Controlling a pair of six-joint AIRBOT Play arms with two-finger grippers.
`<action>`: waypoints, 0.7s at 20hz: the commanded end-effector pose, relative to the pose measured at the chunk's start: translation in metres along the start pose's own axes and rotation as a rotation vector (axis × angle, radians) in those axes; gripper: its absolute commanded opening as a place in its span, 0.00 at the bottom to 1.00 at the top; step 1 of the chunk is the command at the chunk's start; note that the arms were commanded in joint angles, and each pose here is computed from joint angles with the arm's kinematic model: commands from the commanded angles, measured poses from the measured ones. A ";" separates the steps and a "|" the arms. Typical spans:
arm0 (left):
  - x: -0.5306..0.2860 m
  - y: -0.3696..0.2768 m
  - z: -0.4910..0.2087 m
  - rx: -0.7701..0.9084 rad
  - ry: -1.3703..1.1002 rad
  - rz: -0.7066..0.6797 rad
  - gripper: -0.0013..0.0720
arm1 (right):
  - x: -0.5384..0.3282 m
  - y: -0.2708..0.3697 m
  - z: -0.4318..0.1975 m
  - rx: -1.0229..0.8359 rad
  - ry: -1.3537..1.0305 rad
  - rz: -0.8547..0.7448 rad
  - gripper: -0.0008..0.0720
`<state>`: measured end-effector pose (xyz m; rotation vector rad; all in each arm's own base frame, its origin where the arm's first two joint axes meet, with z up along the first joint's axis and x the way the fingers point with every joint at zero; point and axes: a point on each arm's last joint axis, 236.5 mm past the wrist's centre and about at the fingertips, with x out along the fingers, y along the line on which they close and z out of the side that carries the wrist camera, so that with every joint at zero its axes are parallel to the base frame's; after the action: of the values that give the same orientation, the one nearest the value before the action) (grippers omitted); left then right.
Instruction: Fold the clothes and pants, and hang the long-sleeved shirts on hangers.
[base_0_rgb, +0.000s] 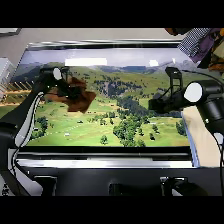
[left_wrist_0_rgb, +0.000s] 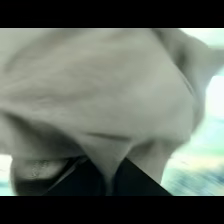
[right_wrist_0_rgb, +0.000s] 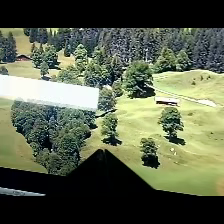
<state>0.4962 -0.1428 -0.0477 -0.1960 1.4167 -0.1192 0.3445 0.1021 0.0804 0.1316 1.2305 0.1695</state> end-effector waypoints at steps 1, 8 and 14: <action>-0.020 -0.081 -0.033 0.060 0.073 -0.195 0.03 | -0.007 0.000 -0.003 0.041 -0.001 0.000 0.05; -0.010 -0.245 -0.142 0.314 0.146 -0.315 0.04 | -0.077 -0.034 -0.024 0.001 -0.103 -0.147 0.05; 0.015 -0.309 -0.243 0.423 0.266 -0.321 0.04 | -0.132 -0.060 -0.062 0.012 -0.148 -0.244 0.05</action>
<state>0.3137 -0.4310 -0.0230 -0.0932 1.5368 -0.6683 0.2729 0.0373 0.1586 0.0317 1.0963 -0.0006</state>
